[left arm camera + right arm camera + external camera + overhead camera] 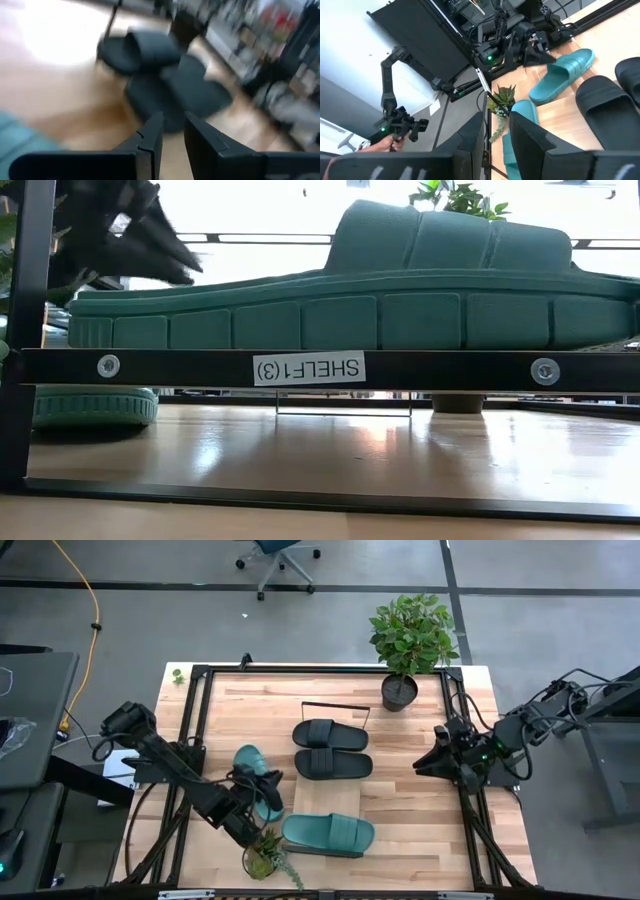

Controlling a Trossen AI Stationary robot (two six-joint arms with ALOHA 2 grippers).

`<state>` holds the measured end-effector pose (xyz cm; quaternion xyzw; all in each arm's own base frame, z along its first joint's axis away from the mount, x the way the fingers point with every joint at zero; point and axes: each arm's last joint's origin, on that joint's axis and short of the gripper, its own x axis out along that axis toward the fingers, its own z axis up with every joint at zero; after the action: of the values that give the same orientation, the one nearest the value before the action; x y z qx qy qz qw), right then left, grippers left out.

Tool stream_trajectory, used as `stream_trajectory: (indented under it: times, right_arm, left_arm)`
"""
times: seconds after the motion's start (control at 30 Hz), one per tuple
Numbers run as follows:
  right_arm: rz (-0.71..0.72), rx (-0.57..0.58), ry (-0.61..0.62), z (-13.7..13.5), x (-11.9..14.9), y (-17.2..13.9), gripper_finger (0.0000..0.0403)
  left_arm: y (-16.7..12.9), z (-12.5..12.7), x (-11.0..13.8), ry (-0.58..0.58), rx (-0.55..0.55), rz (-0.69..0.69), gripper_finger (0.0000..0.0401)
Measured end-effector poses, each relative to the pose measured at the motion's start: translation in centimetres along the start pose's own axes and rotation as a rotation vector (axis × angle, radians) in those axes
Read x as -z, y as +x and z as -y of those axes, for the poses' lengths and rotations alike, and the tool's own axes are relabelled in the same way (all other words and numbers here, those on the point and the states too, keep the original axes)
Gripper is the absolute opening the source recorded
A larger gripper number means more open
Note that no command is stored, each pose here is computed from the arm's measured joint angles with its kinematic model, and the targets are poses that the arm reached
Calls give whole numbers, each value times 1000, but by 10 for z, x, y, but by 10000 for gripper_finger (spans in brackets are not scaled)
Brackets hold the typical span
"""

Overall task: Pick and place slides into the shelf
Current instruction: Put the green slides on the shelf

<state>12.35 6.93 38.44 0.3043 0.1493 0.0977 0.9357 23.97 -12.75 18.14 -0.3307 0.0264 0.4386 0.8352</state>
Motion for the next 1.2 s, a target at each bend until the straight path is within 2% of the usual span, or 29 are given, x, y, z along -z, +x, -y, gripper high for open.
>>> stream_trajectory:
  times: [0.2,0.37,0.5,0.73,0.93,1.2]
  right_arm:
    - [-12,-14,0,0,0,-1,84]
    - [-19,-16,-1,0,1,-1,84]
    - [-25,-9,-9,0,1,-1,84]
    - [-21,-1,-23,1,1,0,84]
    - [-21,-1,-30,1,1,0,84]
    - [-8,16,-32,1,1,0,84]
  left_arm:
    - [-15,1,-10,265,-89,-340,67]
    - [-30,17,-37,517,-123,-533,67]
    - [-29,17,-48,658,-184,-656,67]
    - [-12,11,-50,862,-199,-784,67]
    - [-5,10,-48,949,-190,-822,67]
    - [-2,7,-40,1005,-242,-840,67]
